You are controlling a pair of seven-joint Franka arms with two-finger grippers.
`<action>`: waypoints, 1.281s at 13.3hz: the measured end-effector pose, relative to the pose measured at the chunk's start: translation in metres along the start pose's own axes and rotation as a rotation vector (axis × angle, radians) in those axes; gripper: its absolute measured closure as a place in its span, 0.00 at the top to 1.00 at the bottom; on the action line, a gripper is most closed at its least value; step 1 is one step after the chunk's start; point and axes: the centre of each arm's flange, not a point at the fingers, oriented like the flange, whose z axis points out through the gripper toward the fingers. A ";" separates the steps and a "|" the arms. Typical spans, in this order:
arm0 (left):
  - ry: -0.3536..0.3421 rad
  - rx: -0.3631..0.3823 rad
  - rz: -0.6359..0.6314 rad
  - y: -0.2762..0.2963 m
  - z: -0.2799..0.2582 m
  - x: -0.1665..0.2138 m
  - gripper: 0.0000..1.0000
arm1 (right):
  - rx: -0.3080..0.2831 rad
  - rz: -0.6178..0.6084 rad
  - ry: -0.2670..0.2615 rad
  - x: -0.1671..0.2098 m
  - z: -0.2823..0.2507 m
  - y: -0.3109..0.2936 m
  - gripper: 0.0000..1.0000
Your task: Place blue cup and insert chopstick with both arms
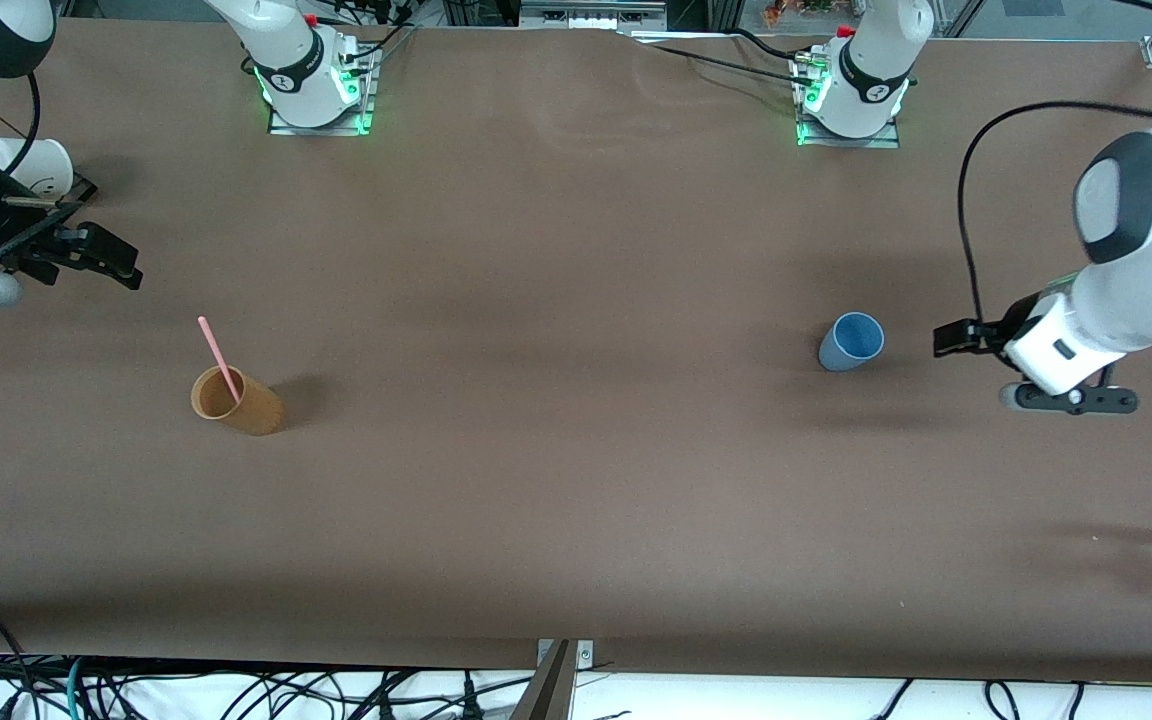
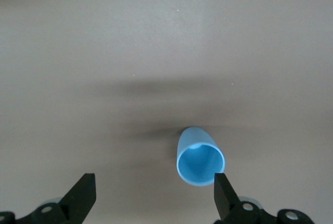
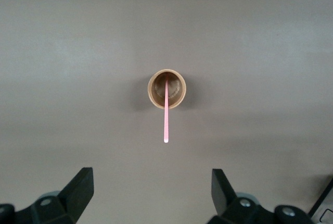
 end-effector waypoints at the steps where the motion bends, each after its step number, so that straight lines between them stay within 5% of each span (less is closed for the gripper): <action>1: -0.001 0.000 0.001 0.000 0.021 -0.002 1.00 | 0.000 0.000 0.000 0.000 0.000 0.000 1.00; 17: 0.082 0.012 0.044 0.017 0.158 -0.072 1.00 | 0.000 0.000 0.000 0.000 0.000 0.000 1.00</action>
